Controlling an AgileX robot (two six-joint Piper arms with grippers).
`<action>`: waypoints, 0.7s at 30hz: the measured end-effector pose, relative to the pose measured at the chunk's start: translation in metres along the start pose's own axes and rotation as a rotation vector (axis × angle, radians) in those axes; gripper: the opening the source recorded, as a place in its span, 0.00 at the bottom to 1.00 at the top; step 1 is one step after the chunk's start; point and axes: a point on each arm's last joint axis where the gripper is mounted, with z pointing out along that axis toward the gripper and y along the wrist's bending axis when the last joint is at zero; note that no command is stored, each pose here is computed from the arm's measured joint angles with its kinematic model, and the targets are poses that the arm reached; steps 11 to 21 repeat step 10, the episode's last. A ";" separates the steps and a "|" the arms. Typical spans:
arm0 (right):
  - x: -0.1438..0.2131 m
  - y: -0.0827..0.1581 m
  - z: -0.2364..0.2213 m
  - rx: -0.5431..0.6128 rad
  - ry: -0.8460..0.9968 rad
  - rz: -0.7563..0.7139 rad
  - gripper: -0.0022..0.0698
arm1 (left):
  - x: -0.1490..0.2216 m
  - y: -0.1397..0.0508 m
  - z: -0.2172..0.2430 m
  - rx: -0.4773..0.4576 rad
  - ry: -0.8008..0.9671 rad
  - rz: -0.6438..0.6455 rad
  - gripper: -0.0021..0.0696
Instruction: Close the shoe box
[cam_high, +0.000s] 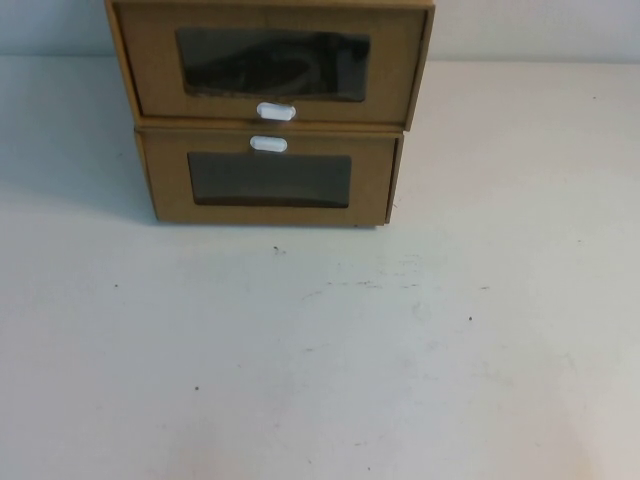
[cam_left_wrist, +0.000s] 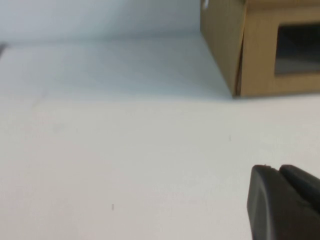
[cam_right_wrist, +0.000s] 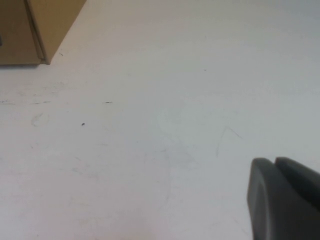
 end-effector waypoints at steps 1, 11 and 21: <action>0.000 0.000 0.000 0.000 0.000 0.000 0.01 | 0.002 0.000 0.000 0.001 0.024 0.000 0.02; 0.000 0.000 0.000 0.000 -0.001 0.000 0.01 | 0.009 -0.001 0.000 0.003 0.099 -0.004 0.02; 0.000 0.000 0.000 0.000 -0.001 0.000 0.01 | 0.009 -0.001 0.000 0.003 0.099 -0.004 0.02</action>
